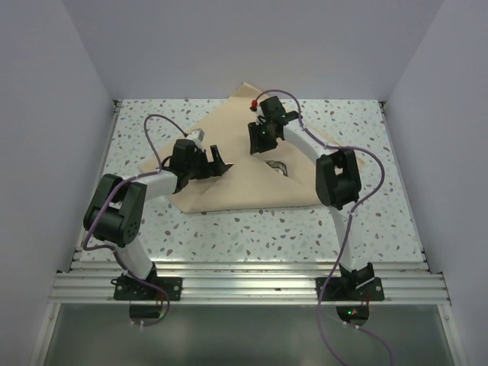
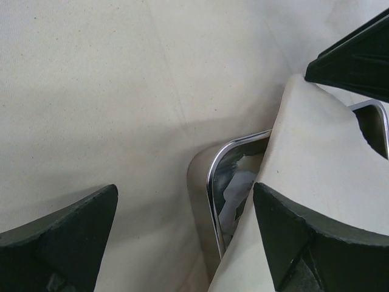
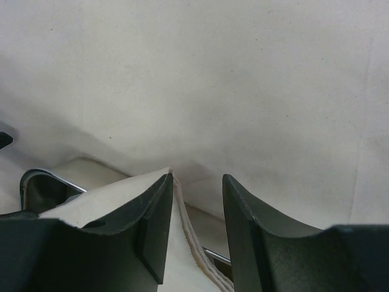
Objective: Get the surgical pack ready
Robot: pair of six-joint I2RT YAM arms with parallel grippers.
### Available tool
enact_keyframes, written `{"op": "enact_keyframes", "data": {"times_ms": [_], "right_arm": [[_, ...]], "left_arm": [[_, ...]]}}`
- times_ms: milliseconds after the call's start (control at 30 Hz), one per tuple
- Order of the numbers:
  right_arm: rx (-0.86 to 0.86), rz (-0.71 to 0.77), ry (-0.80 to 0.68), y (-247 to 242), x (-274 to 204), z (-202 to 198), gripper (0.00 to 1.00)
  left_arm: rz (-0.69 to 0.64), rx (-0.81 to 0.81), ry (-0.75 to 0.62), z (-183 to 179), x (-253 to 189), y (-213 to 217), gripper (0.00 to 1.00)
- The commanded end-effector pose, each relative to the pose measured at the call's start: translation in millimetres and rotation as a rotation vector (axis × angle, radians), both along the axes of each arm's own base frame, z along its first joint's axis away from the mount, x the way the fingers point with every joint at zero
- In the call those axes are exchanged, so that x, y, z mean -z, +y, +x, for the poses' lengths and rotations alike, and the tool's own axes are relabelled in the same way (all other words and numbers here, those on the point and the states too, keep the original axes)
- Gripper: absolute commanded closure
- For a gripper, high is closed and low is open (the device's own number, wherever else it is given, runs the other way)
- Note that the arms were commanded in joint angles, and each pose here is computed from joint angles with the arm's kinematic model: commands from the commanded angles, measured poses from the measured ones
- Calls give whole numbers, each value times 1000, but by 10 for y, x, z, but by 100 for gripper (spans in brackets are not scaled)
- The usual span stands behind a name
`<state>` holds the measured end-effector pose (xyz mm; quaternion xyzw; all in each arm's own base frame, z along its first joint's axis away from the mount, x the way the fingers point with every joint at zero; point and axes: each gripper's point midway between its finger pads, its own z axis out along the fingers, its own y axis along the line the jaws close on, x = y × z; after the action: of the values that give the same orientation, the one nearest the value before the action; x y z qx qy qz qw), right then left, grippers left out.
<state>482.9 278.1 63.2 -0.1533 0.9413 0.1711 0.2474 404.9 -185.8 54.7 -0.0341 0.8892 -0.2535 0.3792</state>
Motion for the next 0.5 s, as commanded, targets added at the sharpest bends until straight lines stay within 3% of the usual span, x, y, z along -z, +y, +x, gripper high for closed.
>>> {"op": "enact_keyframes", "data": {"times_ms": [0,300,467], "right_arm": [[-48,145,-12,75,-370,-25,58],[-77,307,24,81,-455,-94,49],[-18,404,-5,-19,-566,-45,39]], "left_arm": [[2,4,-43,99,-98,-60,4],[15,12,-39,91,-58,-108,4],[21,15,-43,94,-55,-141,5]]}}
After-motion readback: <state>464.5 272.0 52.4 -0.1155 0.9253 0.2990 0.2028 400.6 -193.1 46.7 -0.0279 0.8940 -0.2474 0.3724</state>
